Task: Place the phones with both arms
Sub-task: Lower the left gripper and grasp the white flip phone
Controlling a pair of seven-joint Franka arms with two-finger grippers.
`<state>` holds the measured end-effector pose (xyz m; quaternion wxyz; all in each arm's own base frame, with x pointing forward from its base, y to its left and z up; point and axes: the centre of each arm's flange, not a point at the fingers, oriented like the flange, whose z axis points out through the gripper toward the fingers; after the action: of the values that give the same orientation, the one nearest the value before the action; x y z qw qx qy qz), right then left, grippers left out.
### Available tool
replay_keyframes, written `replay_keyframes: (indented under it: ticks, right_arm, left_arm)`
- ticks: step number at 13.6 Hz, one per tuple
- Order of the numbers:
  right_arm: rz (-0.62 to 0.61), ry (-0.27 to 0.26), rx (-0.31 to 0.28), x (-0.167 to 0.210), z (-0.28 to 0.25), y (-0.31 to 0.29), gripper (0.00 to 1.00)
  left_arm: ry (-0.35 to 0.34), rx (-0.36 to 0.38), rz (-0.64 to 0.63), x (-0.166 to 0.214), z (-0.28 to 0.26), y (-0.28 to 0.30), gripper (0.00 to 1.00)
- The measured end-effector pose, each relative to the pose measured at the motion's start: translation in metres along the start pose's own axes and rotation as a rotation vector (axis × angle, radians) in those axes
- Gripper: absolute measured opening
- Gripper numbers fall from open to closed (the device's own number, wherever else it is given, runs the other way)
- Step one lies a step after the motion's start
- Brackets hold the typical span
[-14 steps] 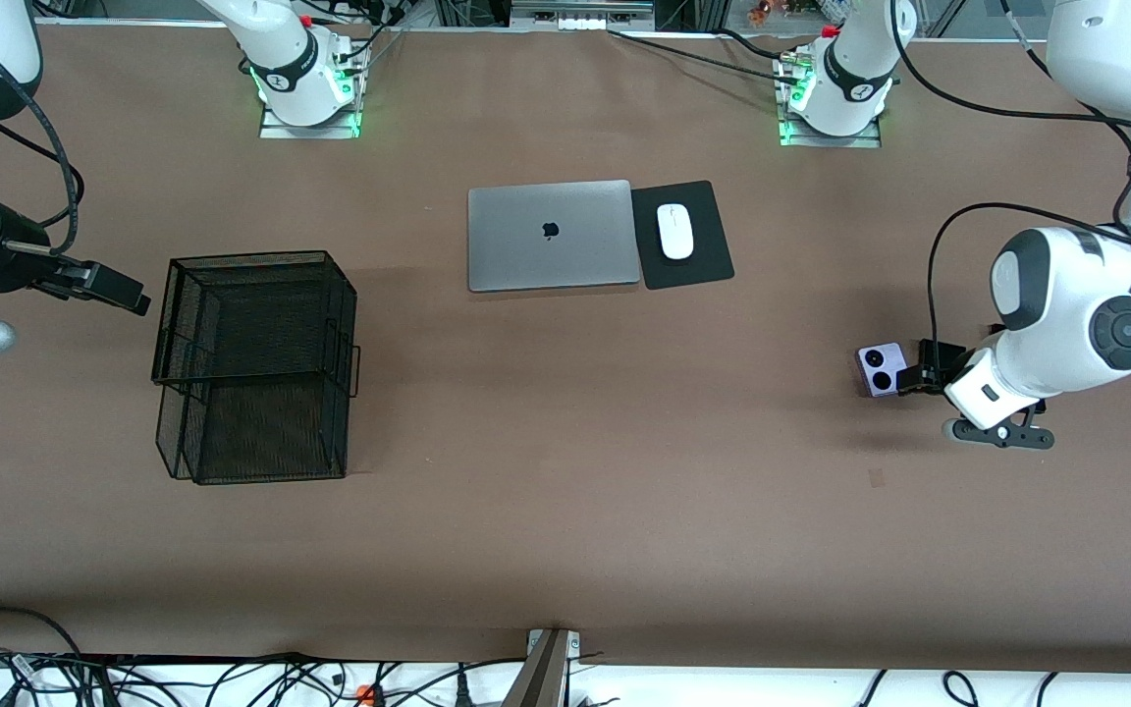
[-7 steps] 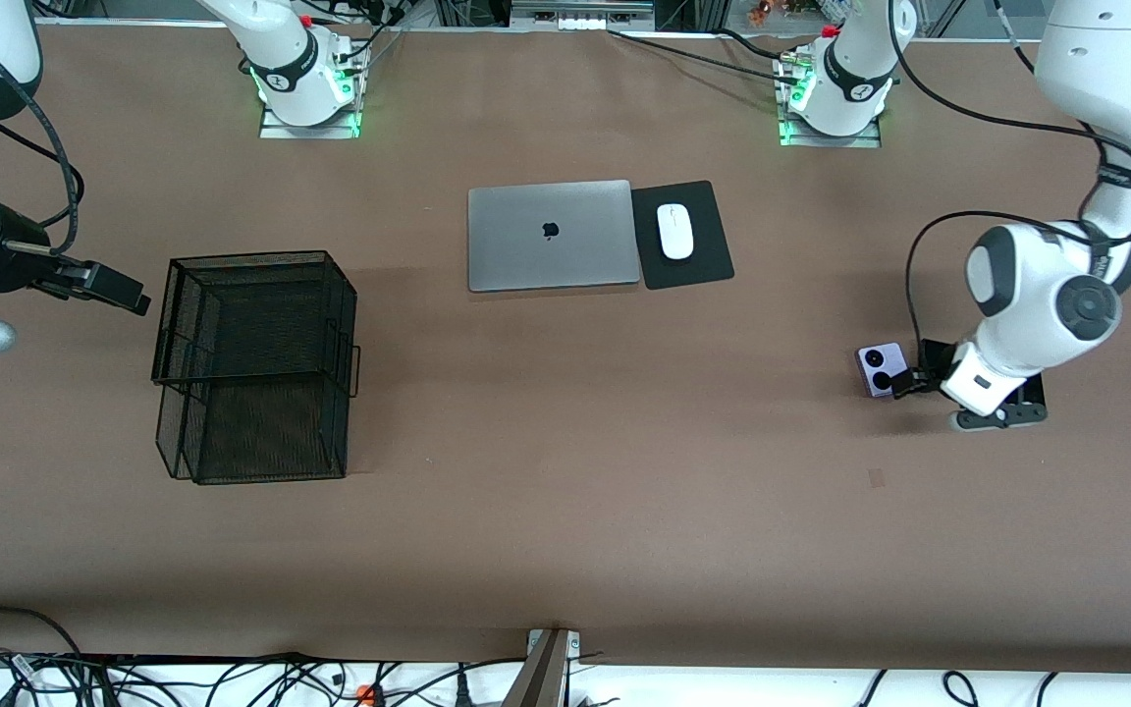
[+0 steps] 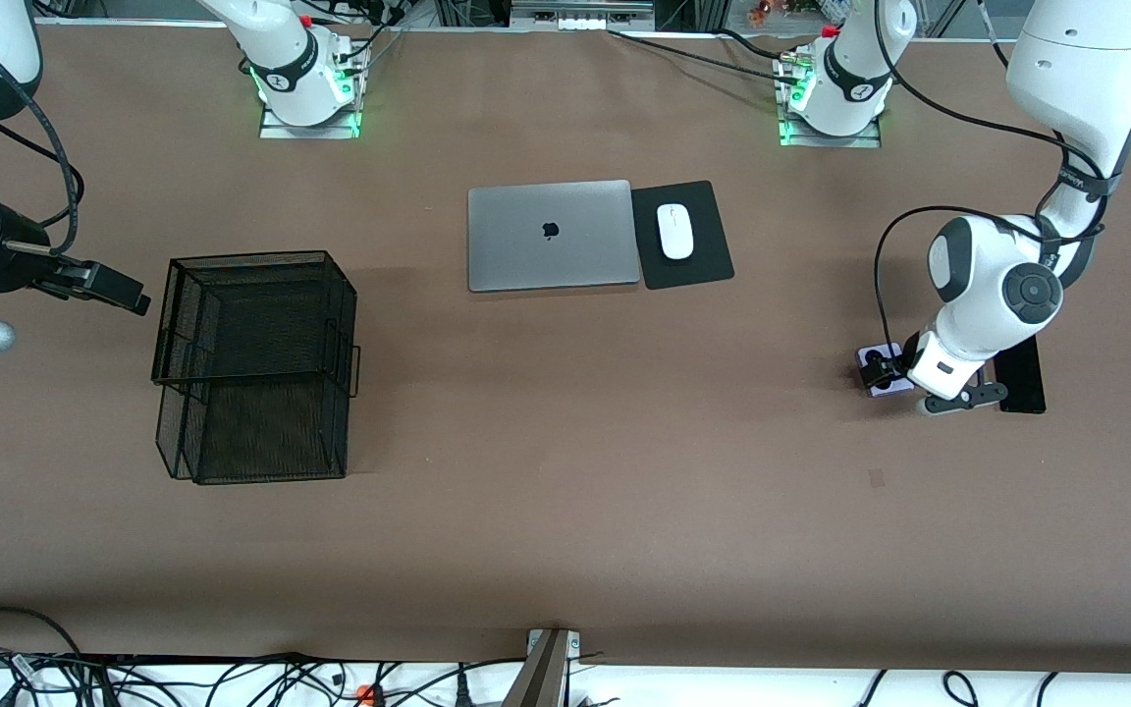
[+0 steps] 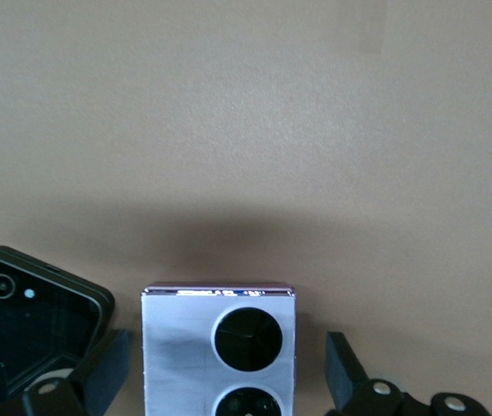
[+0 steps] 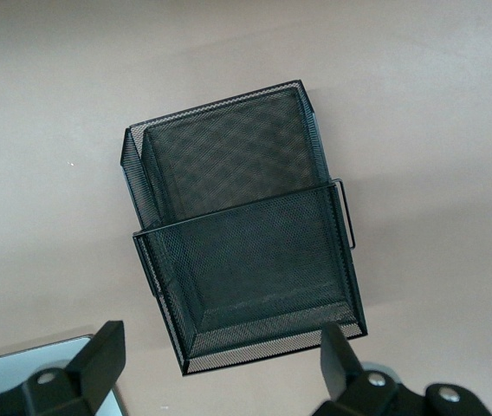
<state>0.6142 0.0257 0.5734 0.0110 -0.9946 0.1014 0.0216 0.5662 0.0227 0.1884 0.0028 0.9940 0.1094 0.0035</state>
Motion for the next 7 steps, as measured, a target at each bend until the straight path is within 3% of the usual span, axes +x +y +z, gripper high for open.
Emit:
replay_keyframes:
  ticks: [7]
  right_arm:
    - [0.000, -0.001, 0.000, 0.000, 0.000, 0.000, 1.00]
  left_arm:
    - [-0.005, 0.000, 0.001, -0.012, 0.013, -0.001, 1.00]
